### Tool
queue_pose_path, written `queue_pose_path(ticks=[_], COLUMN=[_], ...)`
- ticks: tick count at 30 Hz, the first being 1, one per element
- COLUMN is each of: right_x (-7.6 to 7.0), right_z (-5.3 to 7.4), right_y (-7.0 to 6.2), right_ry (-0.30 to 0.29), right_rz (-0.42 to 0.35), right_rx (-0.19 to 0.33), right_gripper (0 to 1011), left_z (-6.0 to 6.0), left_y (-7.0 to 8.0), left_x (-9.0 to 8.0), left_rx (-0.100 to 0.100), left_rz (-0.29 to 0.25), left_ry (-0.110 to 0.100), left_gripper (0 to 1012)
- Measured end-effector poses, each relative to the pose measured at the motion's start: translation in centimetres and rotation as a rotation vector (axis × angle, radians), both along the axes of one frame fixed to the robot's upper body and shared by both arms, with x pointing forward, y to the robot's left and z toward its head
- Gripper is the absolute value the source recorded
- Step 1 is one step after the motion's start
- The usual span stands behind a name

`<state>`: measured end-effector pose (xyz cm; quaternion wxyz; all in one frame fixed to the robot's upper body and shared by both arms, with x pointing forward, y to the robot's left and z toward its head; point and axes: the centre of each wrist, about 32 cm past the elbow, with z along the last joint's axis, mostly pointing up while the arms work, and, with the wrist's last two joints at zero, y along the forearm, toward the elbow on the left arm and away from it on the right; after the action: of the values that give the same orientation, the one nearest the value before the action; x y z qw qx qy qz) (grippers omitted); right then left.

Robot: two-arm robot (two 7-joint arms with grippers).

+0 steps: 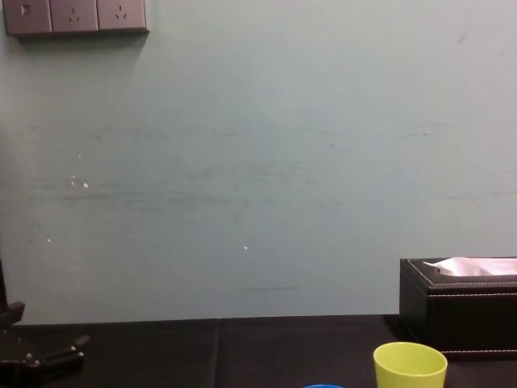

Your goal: Stack the three plastic cups sequentially using one hand.

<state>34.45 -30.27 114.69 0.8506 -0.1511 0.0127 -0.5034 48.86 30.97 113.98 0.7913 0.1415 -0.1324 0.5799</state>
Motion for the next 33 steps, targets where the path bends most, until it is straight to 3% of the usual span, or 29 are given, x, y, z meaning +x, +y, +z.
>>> queue_pose_path(ticks=[33], right_x=[2.8], right_z=[-2.2], right_y=[1.6], right_ry=[-0.034], right_rz=[-0.014], right_rx=[0.089], right_gripper=[1003], left_z=[0.0], left_y=[0.0], left_x=[0.0], left_rx=[0.0], left_rz=[0.0], left_ry=[0.0], left_gripper=[1000])
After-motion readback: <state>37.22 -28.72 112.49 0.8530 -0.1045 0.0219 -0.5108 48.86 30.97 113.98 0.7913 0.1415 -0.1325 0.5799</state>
